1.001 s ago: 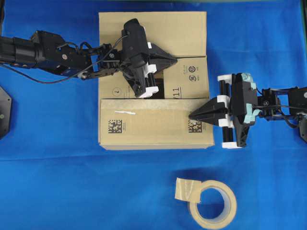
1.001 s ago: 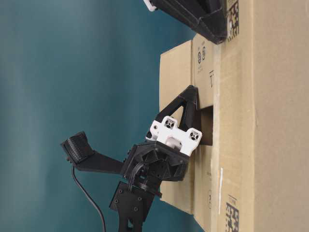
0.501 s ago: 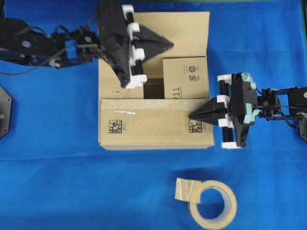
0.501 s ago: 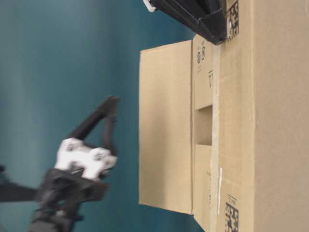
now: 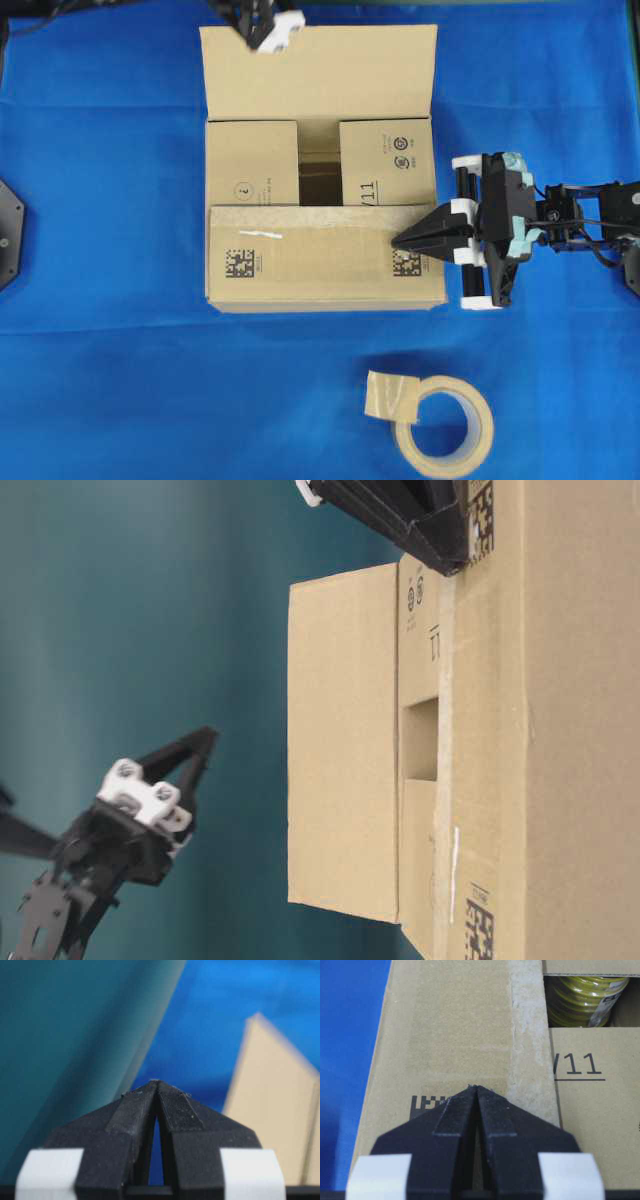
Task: Close the cardboard box.
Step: 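Move the left gripper to the far edge behind the far long flap, then fold the far long flap down toward the near flap with the left gripper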
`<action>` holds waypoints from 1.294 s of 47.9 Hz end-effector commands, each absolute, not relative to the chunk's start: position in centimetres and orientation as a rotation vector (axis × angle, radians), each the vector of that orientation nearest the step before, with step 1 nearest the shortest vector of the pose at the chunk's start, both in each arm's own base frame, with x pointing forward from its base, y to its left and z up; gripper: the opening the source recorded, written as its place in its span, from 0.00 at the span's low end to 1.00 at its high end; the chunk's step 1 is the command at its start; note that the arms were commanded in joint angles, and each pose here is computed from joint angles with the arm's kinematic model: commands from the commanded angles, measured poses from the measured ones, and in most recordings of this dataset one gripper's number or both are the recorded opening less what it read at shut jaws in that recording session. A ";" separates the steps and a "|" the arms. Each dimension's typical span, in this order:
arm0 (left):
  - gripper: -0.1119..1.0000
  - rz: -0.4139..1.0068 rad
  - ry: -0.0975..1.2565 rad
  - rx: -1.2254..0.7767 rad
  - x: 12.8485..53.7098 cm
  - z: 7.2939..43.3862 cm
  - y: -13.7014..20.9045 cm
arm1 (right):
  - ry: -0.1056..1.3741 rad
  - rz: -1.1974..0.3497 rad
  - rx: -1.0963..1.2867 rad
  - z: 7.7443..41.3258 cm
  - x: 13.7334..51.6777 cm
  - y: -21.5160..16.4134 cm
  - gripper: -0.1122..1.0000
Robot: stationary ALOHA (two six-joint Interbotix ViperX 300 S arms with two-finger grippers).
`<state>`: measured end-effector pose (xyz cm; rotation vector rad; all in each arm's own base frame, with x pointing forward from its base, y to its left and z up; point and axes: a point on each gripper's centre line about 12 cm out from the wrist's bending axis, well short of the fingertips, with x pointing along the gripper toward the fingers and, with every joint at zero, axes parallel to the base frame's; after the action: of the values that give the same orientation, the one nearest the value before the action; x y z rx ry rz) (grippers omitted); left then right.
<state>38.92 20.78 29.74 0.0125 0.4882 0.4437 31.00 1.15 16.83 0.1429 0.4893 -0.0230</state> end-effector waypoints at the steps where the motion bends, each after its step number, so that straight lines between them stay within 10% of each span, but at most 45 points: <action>1: 0.10 0.460 0.511 0.014 39.1 30.8 22.1 | 0.466 -0.021 0.145 17.4 31.5 1.2 0.10; 21: 0.10 0.444 0.822 -0.088 39.4 24.8 24.2 | 0.465 -0.021 0.145 17.5 31.5 1.2 0.10; 62: 0.10 0.306 0.912 -0.088 39.2 29.6 16.9 | 0.462 -0.020 0.143 17.5 31.5 1.2 0.10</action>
<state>39.51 18.22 26.76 -0.1122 0.9726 0.3206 31.08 1.20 16.85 0.1440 0.4848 -0.0221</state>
